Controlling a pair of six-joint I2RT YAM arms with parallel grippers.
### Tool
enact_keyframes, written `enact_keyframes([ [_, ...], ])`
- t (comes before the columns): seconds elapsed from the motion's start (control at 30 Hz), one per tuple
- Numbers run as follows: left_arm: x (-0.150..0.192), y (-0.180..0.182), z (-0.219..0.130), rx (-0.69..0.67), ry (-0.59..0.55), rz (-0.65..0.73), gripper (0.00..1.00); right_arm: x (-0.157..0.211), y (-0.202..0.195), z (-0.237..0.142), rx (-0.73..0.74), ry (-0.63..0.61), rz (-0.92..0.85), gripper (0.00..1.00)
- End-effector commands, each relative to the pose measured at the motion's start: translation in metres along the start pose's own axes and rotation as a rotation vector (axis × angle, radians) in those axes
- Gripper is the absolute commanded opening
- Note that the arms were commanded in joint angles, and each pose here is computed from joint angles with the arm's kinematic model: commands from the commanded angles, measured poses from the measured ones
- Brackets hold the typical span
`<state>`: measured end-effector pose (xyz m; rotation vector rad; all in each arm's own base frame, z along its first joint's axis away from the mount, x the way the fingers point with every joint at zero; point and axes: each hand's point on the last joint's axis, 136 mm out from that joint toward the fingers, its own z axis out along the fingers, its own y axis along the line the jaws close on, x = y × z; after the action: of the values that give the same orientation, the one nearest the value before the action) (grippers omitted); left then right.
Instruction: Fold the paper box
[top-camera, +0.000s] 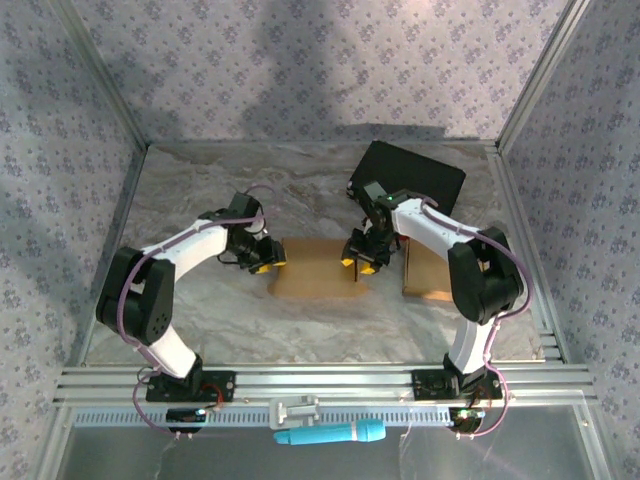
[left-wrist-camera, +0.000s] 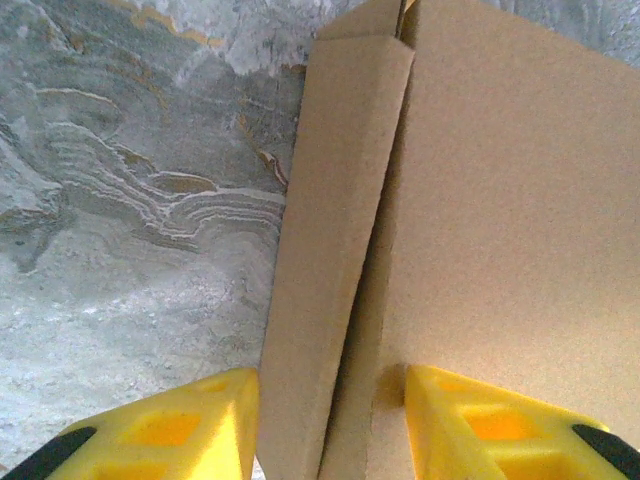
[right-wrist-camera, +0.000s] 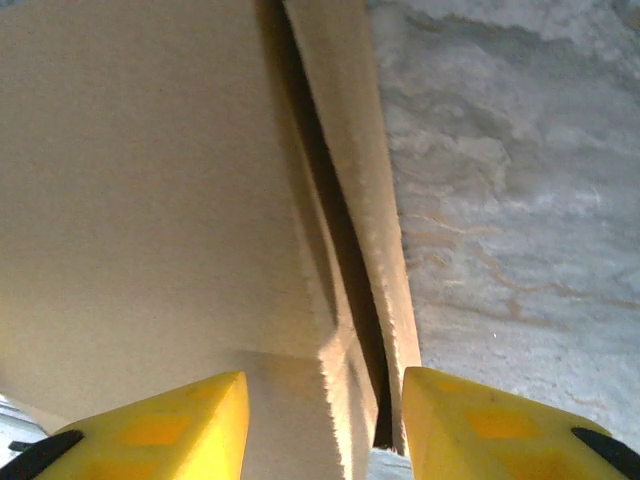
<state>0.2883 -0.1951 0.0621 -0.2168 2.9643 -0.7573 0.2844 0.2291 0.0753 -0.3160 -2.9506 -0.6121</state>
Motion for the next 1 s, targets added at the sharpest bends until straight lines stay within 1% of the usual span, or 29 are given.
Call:
enact_keyframes([
  [0.0, 0.003, 0.003, 0.008, 0.002, 0.007, 0.023, 0.42, -0.007, -0.005, 0.009, -0.004, 0.008, -0.069, 0.45],
  [0.17, 0.003, 0.007, 0.011, 0.002, -0.009, 0.035, 0.42, -0.01, -0.016, 0.011, -0.006, 0.028, -0.04, 0.45],
  [0.3, 0.003, 0.005, 0.01, 0.009, -0.023, 0.039, 0.41, -0.013, -0.017, 0.003, 0.004, 0.003, -0.103, 0.47],
  [0.43, 0.002, 0.004, 0.011, 0.02, -0.029, 0.037, 0.39, -0.012, -0.018, 0.01, -0.002, 0.02, -0.113, 0.47],
  [0.57, 0.002, 0.002, 0.012, 0.036, -0.036, 0.041, 0.37, -0.012, -0.019, 0.022, -0.003, 0.037, -0.115, 0.45],
  [0.63, 0.002, 0.002, 0.014, 0.04, -0.034, 0.04, 0.36, -0.013, -0.02, 0.026, -0.003, 0.043, -0.11, 0.41],
  [0.8, 0.005, -0.001, 0.019, 0.085, -0.033, 0.028, 0.26, -0.014, -0.013, 0.027, -0.029, 0.041, -0.101, 0.34],
  [0.97, 0.009, -0.005, 0.021, 0.119, -0.031, 0.041, 0.26, -0.011, -0.009, 0.032, -0.033, 0.052, -0.1, 0.32],
])
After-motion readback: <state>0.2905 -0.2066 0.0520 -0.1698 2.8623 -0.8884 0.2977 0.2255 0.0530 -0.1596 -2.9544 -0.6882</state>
